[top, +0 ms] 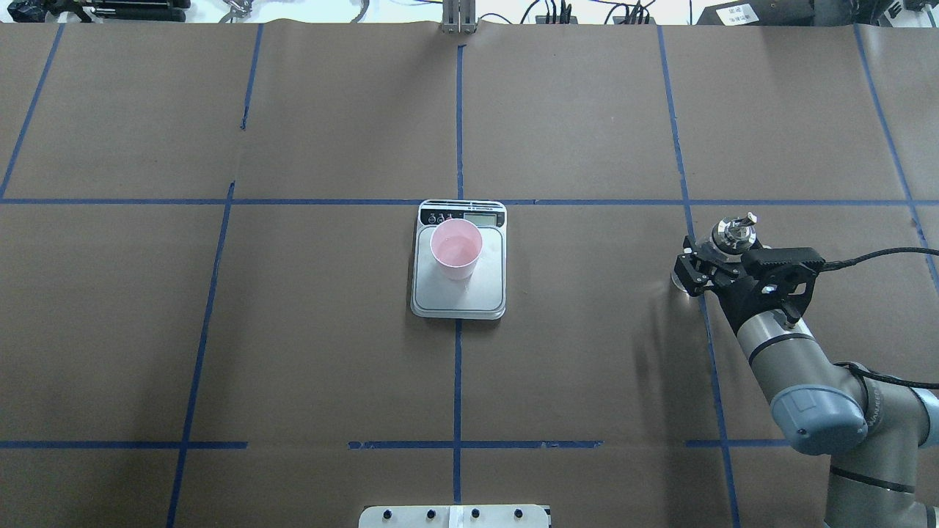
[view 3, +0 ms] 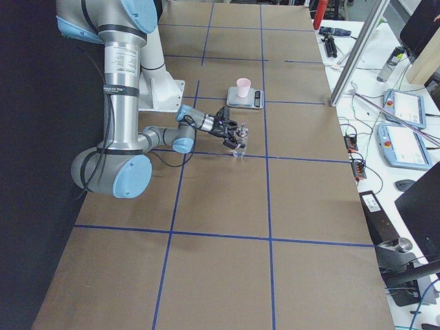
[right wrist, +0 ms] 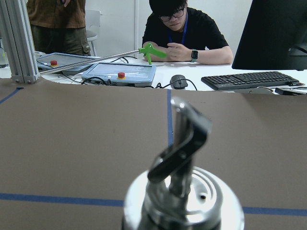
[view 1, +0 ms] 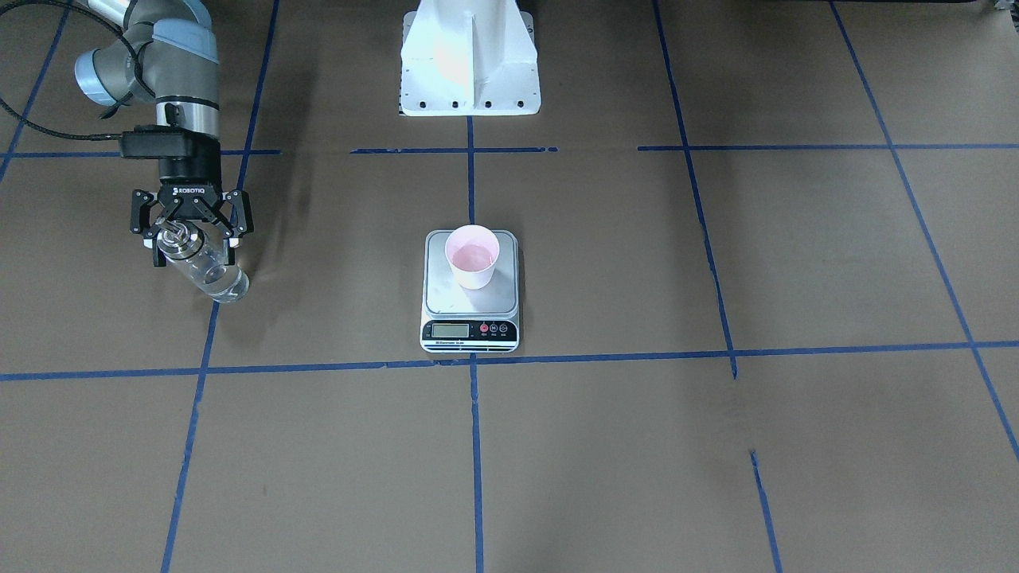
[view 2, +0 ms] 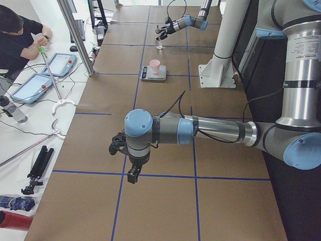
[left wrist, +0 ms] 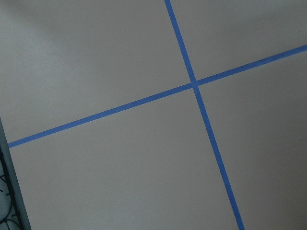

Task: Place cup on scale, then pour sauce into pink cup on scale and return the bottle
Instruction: 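Lift the glass bottle with the right gripper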

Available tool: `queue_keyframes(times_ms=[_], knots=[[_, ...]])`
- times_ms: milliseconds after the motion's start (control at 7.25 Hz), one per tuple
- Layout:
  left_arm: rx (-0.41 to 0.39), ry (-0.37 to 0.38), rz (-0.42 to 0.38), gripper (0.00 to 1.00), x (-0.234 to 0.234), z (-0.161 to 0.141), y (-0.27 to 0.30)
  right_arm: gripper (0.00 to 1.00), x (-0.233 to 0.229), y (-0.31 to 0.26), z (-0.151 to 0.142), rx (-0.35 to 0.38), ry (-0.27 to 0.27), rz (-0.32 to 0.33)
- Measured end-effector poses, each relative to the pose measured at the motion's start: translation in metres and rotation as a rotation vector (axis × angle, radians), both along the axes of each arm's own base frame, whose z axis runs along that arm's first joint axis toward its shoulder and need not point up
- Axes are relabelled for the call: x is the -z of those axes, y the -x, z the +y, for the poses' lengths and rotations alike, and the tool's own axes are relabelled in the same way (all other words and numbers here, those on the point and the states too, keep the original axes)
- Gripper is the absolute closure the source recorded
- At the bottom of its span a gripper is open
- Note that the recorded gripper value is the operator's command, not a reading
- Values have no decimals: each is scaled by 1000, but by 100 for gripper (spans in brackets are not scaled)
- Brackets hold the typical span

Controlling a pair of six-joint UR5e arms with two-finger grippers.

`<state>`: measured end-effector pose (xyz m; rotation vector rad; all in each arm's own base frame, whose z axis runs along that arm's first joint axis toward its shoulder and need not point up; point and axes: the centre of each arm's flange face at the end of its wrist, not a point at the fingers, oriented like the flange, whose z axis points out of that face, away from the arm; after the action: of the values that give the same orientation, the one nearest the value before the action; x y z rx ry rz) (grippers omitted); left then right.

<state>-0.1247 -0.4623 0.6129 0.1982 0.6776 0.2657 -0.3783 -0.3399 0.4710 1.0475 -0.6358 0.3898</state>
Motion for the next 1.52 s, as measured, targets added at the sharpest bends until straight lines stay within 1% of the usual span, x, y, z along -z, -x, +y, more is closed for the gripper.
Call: queue_keyframes(times_ms=[138,276,414,552,828,966,1241,1517], knots=[[0,0,0,0,0,0,0,26,-1,-1,-1,-5,-2,2],[0,-2,0,0,1,0,0,77,2,0,-3,-14,-7,-1],[0,-3,0,0,1,-1,0,90,8,3,-5,-23,-13,-17],[-1,-3,0,0,1,-1,0,100,15,7,-7,-30,-19,-32],[0,5,1,0,-1,0,0,100,21,8,-9,-46,-36,-34],[0,17,2,0,-5,1,0,100,23,8,-8,-48,-46,-24],[1,55,8,0,-22,5,-1,100,41,14,-10,-31,-77,-7],[-8,88,28,0,-39,7,-7,100,53,18,-11,-21,-89,-13]])
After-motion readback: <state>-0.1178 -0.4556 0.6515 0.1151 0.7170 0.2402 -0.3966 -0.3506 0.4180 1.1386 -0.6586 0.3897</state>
